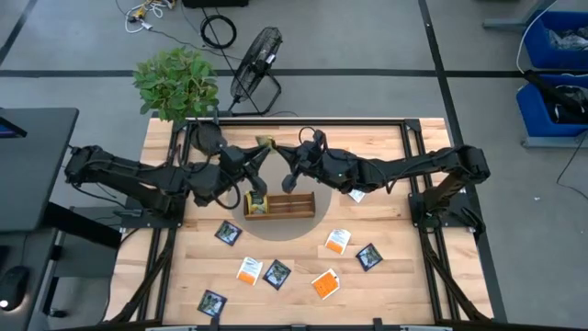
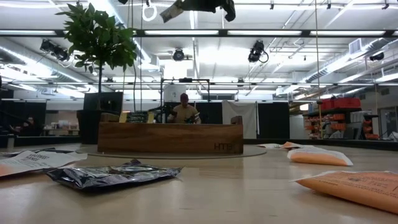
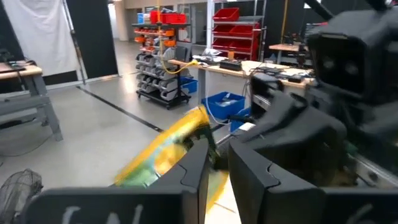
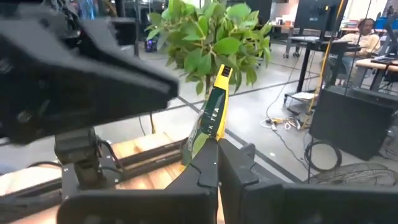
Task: Pick & Place Tea
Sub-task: Put the yellow tea bag into the wooden organizer
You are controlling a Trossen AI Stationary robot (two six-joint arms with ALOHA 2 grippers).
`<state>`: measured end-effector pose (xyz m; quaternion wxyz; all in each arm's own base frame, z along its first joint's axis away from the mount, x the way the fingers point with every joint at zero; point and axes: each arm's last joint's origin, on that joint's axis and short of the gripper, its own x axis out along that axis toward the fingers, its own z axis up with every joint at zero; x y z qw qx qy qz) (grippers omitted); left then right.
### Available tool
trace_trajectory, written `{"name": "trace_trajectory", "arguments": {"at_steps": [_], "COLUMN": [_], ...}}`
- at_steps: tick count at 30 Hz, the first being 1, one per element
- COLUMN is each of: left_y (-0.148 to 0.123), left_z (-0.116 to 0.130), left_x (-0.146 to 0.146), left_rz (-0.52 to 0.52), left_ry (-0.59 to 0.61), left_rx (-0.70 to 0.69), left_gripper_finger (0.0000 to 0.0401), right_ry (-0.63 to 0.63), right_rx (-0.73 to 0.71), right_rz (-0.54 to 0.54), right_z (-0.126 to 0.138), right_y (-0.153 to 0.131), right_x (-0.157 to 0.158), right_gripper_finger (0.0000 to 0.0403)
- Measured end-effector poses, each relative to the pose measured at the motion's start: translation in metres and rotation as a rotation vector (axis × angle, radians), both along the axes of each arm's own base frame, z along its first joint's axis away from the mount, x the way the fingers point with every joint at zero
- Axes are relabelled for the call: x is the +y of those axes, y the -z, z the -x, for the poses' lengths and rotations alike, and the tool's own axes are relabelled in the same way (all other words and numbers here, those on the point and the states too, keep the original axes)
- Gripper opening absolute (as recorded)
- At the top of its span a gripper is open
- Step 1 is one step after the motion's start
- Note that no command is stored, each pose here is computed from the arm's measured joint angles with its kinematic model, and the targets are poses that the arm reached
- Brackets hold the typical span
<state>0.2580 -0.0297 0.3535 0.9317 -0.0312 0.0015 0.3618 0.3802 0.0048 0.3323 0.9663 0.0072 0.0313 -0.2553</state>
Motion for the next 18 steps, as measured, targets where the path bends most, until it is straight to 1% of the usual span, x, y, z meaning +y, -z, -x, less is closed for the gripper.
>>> {"name": "trace_trajectory", "arguments": {"at_steps": [3,5,10,13,16,18], "left_y": [-0.002,-0.004,-0.014,-0.017,-0.014,-0.008], "left_z": [0.003,0.006,0.018,0.024,0.026,0.024], "left_x": [-0.005,-0.008,-0.014,-0.015,-0.014,-0.012], "left_rz": [-0.013,-0.042,-0.151,-0.172,-0.173,-0.159], "left_ry": [0.018,0.032,0.072,0.100,0.220,0.306], "left_rx": [0.004,0.025,0.090,0.103,0.142,0.185], "left_gripper_finger": [0.0074,0.0077,0.0079,0.0086,0.0109,0.0132], "right_ry": [0.006,0.000,-0.096,-0.145,-0.239,-0.300], "right_rx": [0.025,0.083,0.246,0.369,0.464,0.479], "right_rz": [0.014,0.037,0.079,0.116,0.160,0.176], "right_z": [0.007,0.013,0.033,0.041,0.044,0.044], "right_y": [-0.006,-0.008,-0.016,-0.020,-0.028,-0.035], "right_x": [-0.001,-0.001,0.000,0.001,0.003,0.004], "right_gripper_finger": [0.0000,0.0000,0.0000,0.0000,0.0000,0.0000]}}
